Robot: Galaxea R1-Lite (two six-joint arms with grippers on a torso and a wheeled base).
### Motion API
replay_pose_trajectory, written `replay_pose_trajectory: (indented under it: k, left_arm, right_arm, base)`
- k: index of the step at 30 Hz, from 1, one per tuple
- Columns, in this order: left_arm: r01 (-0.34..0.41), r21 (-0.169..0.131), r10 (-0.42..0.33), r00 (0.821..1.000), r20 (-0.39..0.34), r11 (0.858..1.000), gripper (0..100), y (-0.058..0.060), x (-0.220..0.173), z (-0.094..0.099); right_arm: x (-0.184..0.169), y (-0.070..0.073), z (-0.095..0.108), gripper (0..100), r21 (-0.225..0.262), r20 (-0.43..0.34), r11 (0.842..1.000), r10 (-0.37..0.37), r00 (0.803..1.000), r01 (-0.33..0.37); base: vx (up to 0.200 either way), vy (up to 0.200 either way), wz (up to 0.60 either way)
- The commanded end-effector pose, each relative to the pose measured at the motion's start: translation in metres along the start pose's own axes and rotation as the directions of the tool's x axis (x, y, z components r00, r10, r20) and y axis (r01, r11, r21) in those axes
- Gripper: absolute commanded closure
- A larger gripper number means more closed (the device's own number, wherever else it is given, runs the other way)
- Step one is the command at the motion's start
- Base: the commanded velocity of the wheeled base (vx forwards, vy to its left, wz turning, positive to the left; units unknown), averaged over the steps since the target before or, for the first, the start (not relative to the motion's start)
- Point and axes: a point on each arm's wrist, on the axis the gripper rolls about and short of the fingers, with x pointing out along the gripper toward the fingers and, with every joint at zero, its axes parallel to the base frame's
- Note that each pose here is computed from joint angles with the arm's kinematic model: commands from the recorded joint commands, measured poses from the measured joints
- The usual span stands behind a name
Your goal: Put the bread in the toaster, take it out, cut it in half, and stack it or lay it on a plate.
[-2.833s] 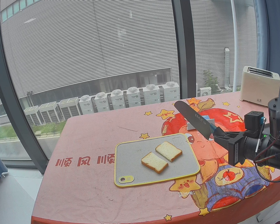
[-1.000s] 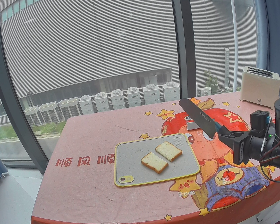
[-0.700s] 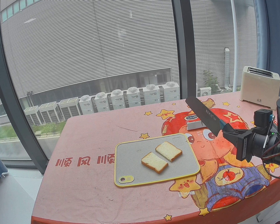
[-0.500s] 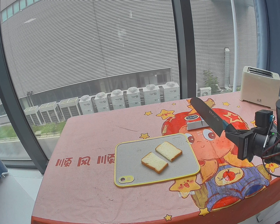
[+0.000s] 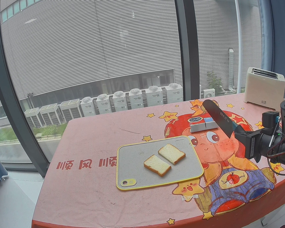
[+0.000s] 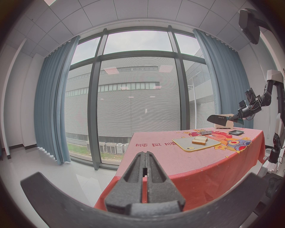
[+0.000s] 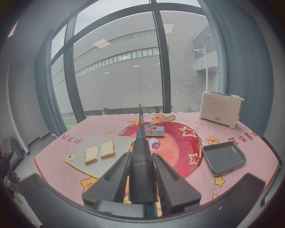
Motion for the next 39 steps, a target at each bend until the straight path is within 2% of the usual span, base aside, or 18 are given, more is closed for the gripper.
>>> replay_pose_trajectory:
  k: [1,8,21,29,39]
  left_arm:
    - [0.0,0.0,0.0,1.0,-0.001,1.0,100,0.0,0.0,-0.005]
    - [0.0,0.0,0.0,1.0,-0.001,1.0,100,0.0,0.0,-0.005]
    - [0.0,0.0,0.0,1.0,-0.001,1.0,100,0.0,0.0,-0.005]
    - [0.0,-0.002,0.0,1.0,-0.001,1.0,100,0.0,0.0,-0.005]
    - [0.002,0.0,-0.002,1.0,-0.001,1.0,100,0.0,0.0,-0.005]
  right_arm:
    - [0.005,-0.003,-0.001,100,0.016,-0.012,1.0,-0.02,1.0,0.021]
    - [0.011,-0.005,0.002,100,0.085,-0.011,0.996,-0.026,1.0,0.027]
    - [0.026,-0.011,-0.008,100,0.081,-0.072,0.995,-0.06,0.996,0.066]
    - [0.031,-0.009,-0.012,100,0.119,-0.095,0.991,-0.055,0.994,0.067]
    - [0.043,-0.007,-0.023,100,0.105,-0.153,0.992,-0.052,0.987,0.069]
  base:
    - [0.0,0.0,0.0]
    - [0.0,0.0,0.0]
    - [0.0,0.0,0.0]
    - [0.0,0.0,0.0]
    - [0.0,0.0,0.0]
